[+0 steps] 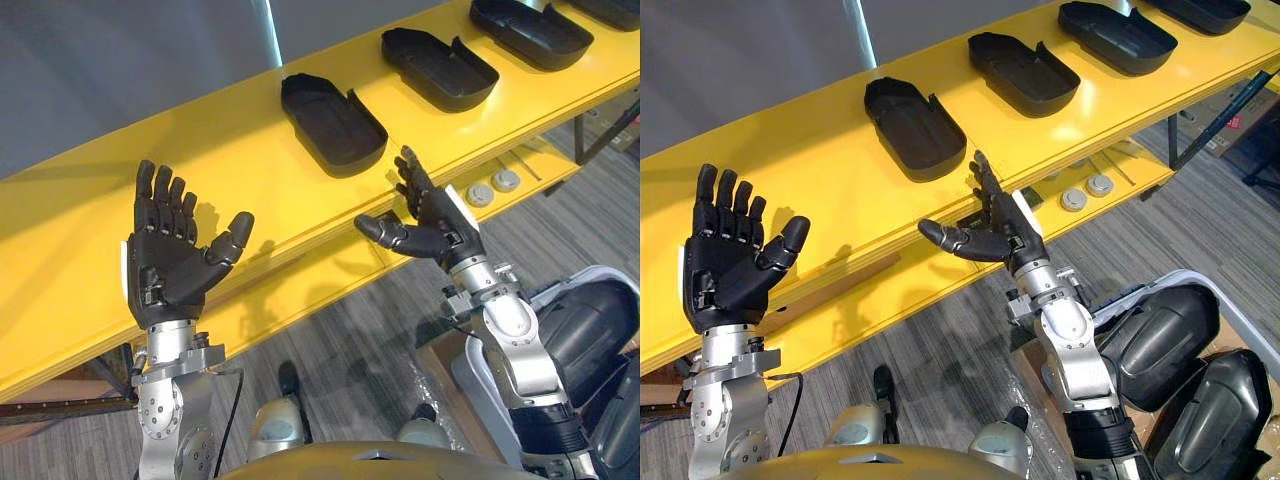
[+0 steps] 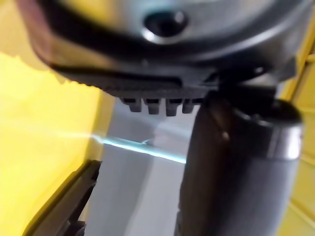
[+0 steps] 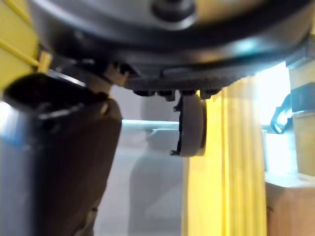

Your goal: Walk over and take three plastic housings, then place them on the shelf

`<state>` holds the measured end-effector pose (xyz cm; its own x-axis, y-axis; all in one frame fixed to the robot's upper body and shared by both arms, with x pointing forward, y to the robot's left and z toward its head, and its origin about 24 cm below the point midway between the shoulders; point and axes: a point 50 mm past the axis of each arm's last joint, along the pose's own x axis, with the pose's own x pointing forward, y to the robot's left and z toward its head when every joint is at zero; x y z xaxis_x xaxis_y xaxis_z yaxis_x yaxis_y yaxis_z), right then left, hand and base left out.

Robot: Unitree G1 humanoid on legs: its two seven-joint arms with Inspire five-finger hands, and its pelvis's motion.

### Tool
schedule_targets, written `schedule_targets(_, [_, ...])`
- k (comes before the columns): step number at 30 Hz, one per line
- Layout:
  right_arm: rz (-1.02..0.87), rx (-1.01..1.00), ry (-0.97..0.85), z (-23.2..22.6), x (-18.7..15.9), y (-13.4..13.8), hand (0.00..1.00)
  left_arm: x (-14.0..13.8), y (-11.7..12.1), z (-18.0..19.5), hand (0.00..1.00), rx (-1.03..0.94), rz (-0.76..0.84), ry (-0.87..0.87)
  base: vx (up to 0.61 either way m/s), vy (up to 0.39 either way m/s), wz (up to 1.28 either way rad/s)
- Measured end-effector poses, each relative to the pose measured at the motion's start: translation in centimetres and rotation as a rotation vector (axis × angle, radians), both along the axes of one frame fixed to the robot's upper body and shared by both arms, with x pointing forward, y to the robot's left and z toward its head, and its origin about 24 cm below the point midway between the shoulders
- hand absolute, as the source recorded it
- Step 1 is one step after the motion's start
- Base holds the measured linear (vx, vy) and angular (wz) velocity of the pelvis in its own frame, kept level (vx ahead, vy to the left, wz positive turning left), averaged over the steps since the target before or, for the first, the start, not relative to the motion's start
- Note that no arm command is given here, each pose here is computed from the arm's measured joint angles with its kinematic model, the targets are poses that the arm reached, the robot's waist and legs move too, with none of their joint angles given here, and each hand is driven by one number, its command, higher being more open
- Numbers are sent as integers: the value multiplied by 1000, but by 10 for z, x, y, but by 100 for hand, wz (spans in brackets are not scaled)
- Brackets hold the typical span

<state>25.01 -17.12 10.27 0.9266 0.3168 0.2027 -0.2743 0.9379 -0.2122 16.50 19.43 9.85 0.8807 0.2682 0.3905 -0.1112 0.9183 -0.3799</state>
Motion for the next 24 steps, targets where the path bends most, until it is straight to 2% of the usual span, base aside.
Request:
schedule_targets(17, [-122,-18,31,-15,5,-8,100,-1,2,0,100,11,4,2,-32,-12,8])
schedule_targets(24, [-143,-26,32,-13,29,-9,100,-1,1,1,100,18,-10,-3,-59,-9,12])
